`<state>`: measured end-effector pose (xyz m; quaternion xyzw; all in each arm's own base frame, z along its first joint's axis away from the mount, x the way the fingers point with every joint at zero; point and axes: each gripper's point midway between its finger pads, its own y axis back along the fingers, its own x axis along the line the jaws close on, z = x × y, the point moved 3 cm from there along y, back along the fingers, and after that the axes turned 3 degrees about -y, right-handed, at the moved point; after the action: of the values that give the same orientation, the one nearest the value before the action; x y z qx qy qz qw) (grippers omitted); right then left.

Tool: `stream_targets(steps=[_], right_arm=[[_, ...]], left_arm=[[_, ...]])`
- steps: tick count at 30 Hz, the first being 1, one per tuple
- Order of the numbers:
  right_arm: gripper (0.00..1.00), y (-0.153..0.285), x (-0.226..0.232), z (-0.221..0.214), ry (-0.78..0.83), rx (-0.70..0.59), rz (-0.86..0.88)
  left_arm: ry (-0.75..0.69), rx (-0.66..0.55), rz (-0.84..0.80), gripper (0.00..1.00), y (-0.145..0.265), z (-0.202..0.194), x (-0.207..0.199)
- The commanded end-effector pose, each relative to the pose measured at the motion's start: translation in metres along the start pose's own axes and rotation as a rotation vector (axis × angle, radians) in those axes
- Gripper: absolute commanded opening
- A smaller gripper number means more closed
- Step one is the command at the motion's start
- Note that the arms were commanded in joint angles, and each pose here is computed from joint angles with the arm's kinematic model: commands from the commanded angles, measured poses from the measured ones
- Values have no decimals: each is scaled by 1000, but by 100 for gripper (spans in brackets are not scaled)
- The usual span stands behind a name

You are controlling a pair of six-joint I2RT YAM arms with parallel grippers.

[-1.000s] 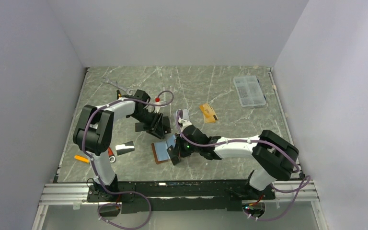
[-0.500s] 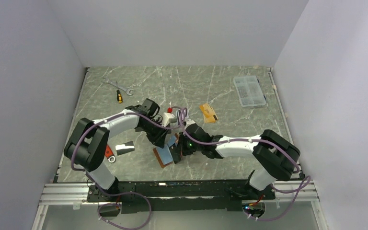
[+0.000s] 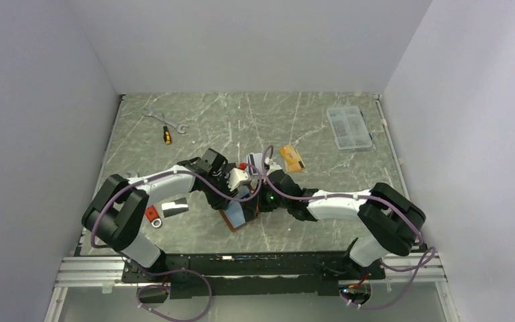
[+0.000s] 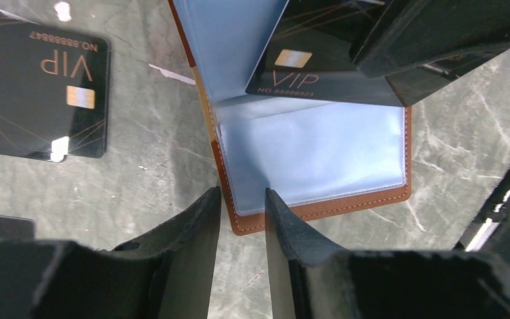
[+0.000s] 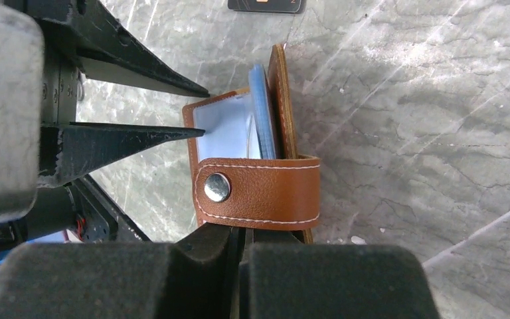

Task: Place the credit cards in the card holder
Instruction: Open the card holder at the center of the board, then insert the credit card into the card holder.

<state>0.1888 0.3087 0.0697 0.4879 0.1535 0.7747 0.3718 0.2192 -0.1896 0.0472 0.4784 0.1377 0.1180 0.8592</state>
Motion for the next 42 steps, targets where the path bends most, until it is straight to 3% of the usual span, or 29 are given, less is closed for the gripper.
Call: stream_targets(steps=[1, 18, 42], right_arm=[[0, -5, 8, 9, -23, -49, 41], [0, -6, -16, 21, -34, -239, 2], [0, 0, -40, -26, -100, -116, 48]], left_arm=[[-117, -62, 107, 36, 8, 17, 9], [-213, -8, 150, 35, -5, 3, 0], [-197, 10, 161, 33, -5, -1, 0]])
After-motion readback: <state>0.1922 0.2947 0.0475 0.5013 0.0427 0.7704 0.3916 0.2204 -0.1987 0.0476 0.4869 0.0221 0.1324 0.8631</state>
